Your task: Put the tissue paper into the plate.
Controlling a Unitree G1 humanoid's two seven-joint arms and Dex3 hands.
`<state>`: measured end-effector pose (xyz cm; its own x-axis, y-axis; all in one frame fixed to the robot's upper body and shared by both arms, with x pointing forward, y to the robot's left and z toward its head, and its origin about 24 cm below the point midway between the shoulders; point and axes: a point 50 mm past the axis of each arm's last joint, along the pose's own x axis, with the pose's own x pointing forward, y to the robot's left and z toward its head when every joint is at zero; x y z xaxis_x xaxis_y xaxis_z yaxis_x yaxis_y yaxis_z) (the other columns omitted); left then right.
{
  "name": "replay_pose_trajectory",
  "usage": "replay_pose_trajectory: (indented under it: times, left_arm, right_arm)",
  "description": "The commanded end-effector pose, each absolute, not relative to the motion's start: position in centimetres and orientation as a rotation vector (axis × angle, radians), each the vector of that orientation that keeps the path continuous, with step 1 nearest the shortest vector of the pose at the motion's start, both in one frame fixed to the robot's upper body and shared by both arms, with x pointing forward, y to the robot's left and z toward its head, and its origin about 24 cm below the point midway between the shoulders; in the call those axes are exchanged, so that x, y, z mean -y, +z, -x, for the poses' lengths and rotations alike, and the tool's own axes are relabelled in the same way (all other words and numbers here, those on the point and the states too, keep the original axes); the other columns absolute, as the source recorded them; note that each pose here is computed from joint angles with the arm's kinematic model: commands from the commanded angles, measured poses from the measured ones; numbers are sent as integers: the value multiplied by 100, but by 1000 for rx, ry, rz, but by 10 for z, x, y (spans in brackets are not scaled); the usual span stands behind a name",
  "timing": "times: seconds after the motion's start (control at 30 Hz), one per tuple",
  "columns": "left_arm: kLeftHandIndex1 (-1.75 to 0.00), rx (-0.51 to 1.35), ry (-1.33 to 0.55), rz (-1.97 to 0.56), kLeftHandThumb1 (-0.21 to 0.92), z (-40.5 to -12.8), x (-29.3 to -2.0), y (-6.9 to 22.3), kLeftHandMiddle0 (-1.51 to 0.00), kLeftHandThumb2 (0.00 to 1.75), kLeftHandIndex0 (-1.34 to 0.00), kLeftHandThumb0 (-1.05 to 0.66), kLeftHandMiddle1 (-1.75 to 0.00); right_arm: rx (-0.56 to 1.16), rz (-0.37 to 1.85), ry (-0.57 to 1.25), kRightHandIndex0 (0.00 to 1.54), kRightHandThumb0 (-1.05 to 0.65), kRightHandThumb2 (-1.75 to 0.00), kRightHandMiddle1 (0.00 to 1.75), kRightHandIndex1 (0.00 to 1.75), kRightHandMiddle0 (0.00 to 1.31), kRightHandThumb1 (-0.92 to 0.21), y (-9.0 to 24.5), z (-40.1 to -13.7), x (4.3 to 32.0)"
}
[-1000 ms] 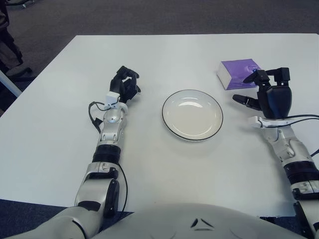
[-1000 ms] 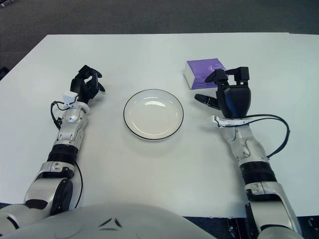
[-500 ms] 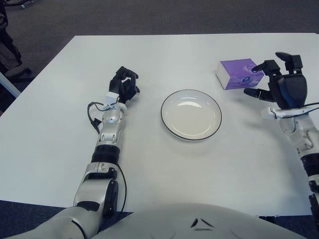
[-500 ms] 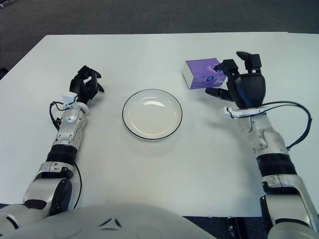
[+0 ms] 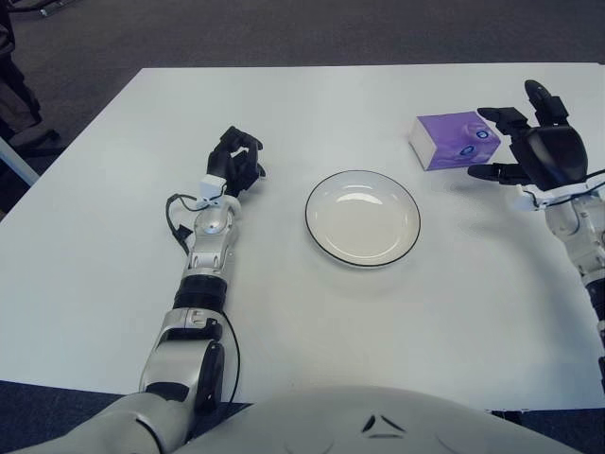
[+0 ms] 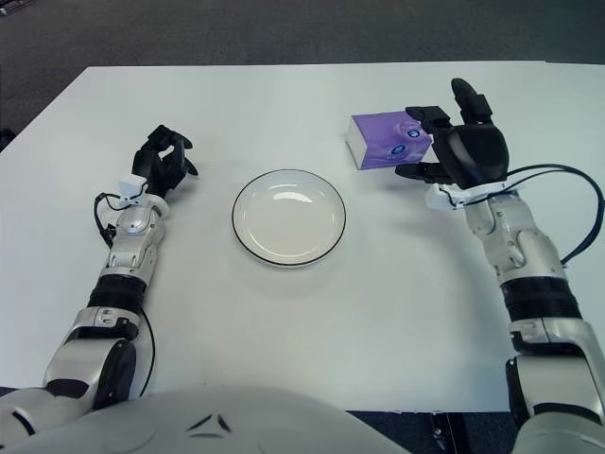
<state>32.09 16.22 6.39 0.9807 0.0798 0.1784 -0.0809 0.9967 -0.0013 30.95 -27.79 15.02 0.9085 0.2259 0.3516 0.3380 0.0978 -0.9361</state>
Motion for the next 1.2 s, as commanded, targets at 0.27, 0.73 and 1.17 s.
replay_pose_trajectory:
  times: [0.27, 0.73, 1.17]
  left_arm:
    - [-175, 10, 102, 16, 92, -294, -164, 15, -83, 55, -61, -35, -175]
    - [-175, 8, 105, 15, 92, -293, -164, 14, -83, 55, -61, -35, -175]
    - [-175, 9, 107, 14, 92, -292, -165, 14, -83, 55, -61, -35, -175]
  right_arm:
    - [411, 1516, 72, 21, -89, -41, 6, 0, 22, -92, 161, -329, 276]
    - [255, 1408, 215, 10, -96, -49, 2, 0, 16, -92, 165, -352, 268]
    - [237, 1381, 242, 9, -98, -52, 1, 0, 16, -92, 162, -367, 260]
